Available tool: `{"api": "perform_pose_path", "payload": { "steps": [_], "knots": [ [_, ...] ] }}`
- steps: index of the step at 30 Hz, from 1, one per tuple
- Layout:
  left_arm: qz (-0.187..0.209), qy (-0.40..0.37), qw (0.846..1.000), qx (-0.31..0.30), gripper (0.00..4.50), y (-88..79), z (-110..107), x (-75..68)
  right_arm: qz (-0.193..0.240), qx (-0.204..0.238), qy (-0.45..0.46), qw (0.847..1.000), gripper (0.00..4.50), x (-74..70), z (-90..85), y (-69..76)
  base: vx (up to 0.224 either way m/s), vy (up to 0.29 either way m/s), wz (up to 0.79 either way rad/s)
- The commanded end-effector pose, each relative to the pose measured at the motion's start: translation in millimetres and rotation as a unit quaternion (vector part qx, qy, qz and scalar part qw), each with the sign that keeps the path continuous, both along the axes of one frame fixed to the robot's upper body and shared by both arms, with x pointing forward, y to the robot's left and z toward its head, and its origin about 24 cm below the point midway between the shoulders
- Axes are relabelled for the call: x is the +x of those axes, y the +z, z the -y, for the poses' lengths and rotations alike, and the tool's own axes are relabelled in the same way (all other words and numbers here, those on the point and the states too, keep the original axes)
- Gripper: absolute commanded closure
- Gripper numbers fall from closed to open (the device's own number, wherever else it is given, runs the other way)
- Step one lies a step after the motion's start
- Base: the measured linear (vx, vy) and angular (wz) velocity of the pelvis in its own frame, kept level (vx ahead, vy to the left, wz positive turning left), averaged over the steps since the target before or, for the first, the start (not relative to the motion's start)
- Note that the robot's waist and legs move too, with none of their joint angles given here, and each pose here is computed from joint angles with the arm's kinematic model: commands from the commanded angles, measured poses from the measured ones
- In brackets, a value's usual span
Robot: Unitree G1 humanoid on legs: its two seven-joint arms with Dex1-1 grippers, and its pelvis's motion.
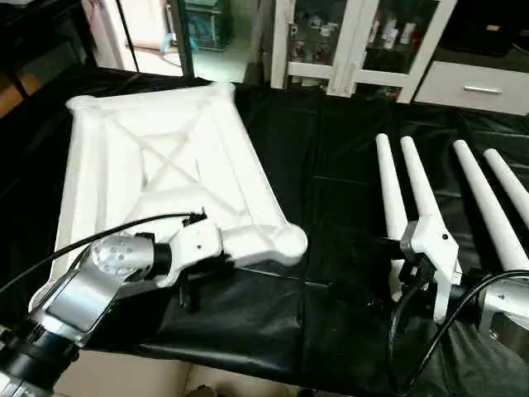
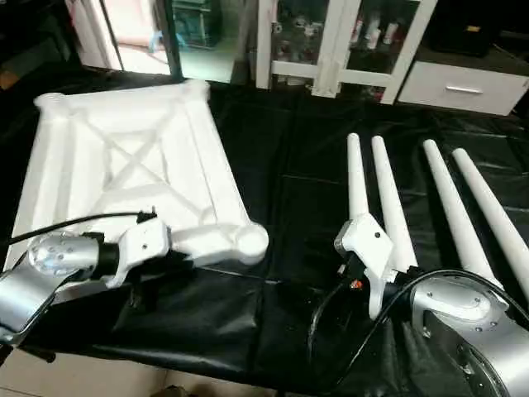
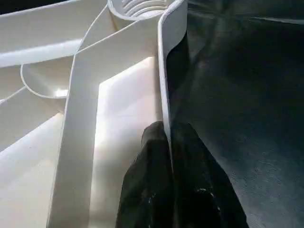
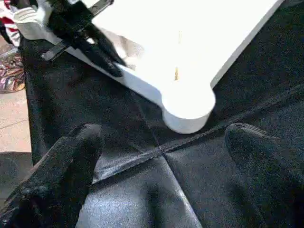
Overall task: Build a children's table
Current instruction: Move to table
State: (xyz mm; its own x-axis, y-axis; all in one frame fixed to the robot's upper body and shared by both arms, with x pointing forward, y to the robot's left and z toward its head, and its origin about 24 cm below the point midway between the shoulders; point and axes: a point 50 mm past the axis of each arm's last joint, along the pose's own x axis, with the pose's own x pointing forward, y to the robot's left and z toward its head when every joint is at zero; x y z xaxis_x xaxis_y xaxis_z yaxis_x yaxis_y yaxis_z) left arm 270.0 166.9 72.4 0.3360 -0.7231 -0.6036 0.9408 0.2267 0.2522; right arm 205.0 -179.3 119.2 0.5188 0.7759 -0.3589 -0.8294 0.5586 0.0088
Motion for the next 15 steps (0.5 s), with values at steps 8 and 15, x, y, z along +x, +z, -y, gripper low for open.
{"api": "perform_pose_path", "payload": {
  "steps": [8, 15],
  "knots": [
    [0.065, -0.047, 0.997, 0.017, 4.49, -1.2, 10, 5.3, 0.009, -0.002, -0.007, 1.0, 0.0, 4.7, 0.5, 0.2, 0.0, 0.0, 0.0],
    [-0.009, -0.021, 0.998, -0.052, 3.65, 11.9, 6, 0.9, 0.009, 0.001, -0.011, 1.0, 0.0, 5.0, 1.9, -0.6, 0.0, 0.0, 0.0]
  ]
}}
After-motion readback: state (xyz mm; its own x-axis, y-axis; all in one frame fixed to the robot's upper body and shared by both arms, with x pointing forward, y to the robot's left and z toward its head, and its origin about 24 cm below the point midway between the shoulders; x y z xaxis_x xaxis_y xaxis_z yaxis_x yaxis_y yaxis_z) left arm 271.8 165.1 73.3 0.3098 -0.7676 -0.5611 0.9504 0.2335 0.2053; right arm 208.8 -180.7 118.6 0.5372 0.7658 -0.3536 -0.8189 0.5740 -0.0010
